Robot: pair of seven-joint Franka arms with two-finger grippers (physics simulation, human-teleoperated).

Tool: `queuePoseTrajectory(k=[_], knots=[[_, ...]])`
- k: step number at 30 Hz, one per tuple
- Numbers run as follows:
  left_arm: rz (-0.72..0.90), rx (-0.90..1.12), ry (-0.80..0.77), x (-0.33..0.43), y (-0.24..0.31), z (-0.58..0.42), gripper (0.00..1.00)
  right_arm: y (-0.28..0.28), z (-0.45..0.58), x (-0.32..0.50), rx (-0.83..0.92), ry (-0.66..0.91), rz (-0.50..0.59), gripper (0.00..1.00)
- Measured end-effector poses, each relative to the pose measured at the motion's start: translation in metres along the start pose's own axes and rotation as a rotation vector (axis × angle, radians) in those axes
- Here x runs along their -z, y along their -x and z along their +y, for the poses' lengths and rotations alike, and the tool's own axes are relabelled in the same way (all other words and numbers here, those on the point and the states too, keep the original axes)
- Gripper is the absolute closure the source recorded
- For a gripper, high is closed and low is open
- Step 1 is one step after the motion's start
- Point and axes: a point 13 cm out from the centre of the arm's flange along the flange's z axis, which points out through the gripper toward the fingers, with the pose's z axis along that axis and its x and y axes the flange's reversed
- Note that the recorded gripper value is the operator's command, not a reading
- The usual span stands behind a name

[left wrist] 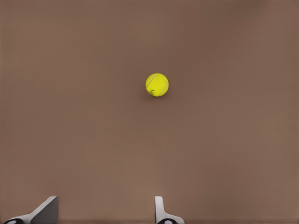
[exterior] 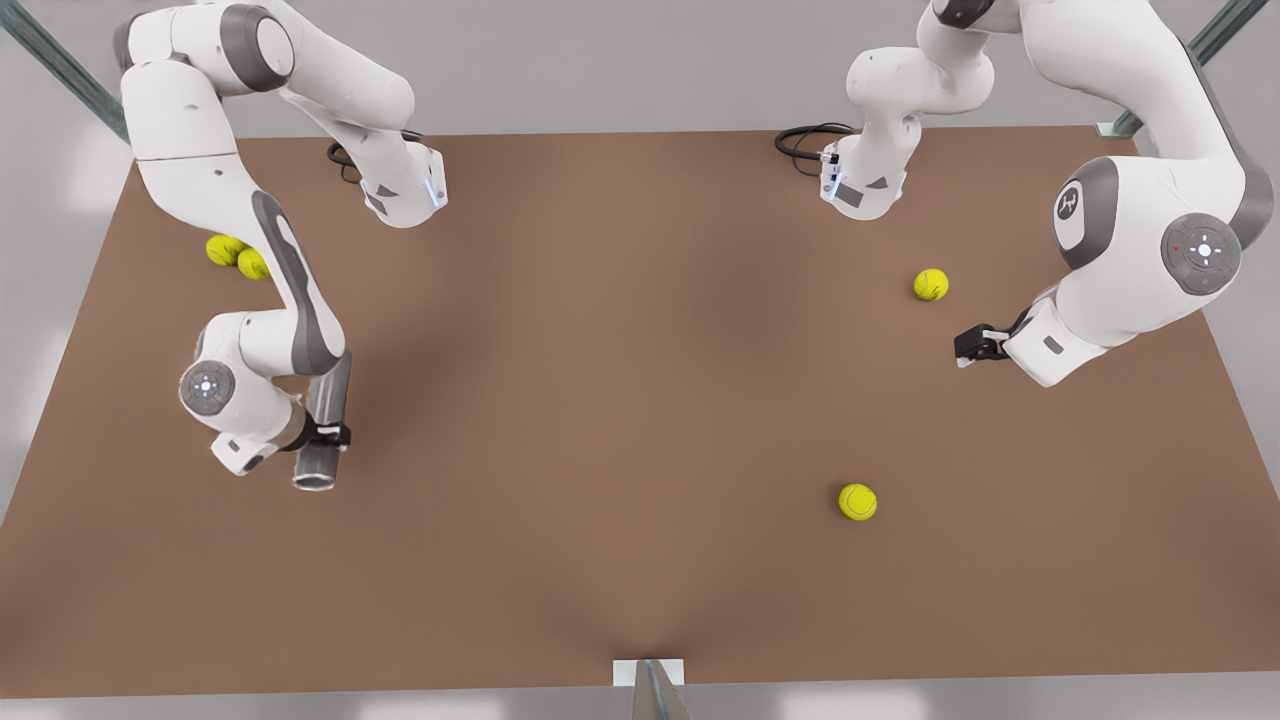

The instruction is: Put the tennis tube upright

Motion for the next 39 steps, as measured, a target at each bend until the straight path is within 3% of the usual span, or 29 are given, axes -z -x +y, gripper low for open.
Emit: queuePoseTrajectory(k=[14,23,24,31,39], knots=[[-0.003,0.003,0.0,-0.001,0.002,0.001,0.0,0.104,0.158,0.048,0.602,-0.058,-0.158,0.29],[-0.006,0.016,0.0,-0.004,0.005,0.008,0.0,0.074,0.339,0.073,1.105,-0.039,-0.215,0.29],[-0.007,0.017,0.0,-0.004,0.005,0.009,0.0,0.066,0.359,0.074,1.156,-0.038,-0.218,0.35],[-0.013,0.018,0.001,-0.002,0.006,0.009,0.0,0.011,0.49,0.081,1.469,-0.032,-0.257,0.29],[-0.015,0.028,-0.002,-0.006,0.009,0.014,0.0,0.016,0.62,0.072,1.606,-0.051,-0.338,0.05]])
